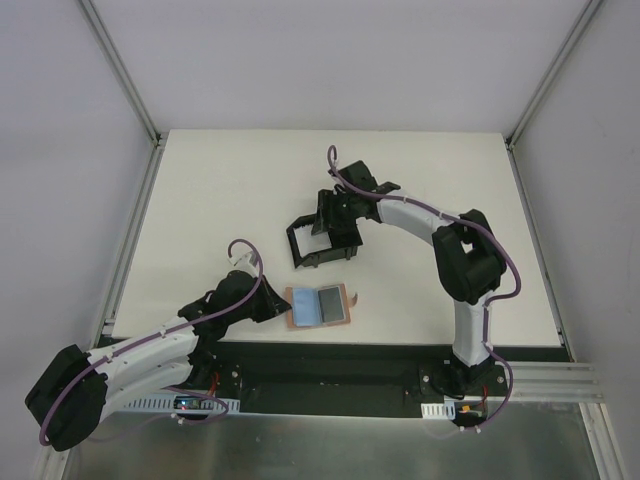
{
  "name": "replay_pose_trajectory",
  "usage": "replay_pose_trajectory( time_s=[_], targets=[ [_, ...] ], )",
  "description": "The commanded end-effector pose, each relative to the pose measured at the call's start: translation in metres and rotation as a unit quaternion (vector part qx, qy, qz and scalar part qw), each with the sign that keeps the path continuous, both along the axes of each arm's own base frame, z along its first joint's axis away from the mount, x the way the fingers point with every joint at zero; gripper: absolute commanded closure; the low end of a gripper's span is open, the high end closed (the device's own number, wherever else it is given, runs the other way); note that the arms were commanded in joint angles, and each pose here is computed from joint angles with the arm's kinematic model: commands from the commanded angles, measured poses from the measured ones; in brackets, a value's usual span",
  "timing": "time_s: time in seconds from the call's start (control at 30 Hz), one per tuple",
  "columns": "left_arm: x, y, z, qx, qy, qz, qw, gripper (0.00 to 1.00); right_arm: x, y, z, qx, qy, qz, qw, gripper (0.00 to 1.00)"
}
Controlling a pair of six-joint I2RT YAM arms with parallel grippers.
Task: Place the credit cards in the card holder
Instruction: Pick up the credit card from the storage box.
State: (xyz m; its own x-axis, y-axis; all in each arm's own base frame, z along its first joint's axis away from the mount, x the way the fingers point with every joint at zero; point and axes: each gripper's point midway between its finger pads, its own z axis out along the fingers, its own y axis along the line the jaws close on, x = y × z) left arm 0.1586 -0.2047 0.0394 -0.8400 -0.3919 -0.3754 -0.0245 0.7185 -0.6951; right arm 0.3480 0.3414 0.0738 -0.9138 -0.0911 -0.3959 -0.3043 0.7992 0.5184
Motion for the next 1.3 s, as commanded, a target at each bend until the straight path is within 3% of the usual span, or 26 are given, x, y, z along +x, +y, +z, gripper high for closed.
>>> replay_pose_trajectory(
  time_s=[0.0,0.37,0.5,0.63,0.77,1.1,1.27],
  targets=[
    [0.007,-0.006,0.014,-0.009,-0.018,-0.006,1.000,1.00,0.002,0.008,0.033,0.040,-0.025,0.008,0.999,0.46],
    [0.005,-0.006,0.011,-0.008,-0.015,-0.009,1.000,1.00,0.005,-0.004,0.032,0.017,-0.038,-0.005,0.999,0.81],
    [0.005,-0.006,0.012,-0.009,-0.016,-0.010,1.000,1.00,0.008,-0.007,0.041,0.015,-0.050,-0.007,0.999,0.90],
    [0.005,-0.007,0.013,-0.011,-0.016,-0.010,1.000,1.00,0.010,-0.009,0.051,0.012,-0.063,-0.007,0.998,0.92],
    [0.004,-0.006,0.011,-0.010,-0.015,-0.011,1.000,1.00,0.013,-0.018,0.056,-0.009,-0.077,-0.013,0.997,1.00],
    [-0.002,-0.001,0.002,-0.008,-0.005,-0.007,1.000,1.00,0.015,-0.041,0.101,-0.042,-0.147,-0.023,0.988,1.00],
    [-0.003,-0.001,0.000,-0.007,-0.004,-0.008,1.000,1.00,-0.004,-0.049,0.122,-0.010,-0.155,-0.030,0.987,1.00]
  ],
)
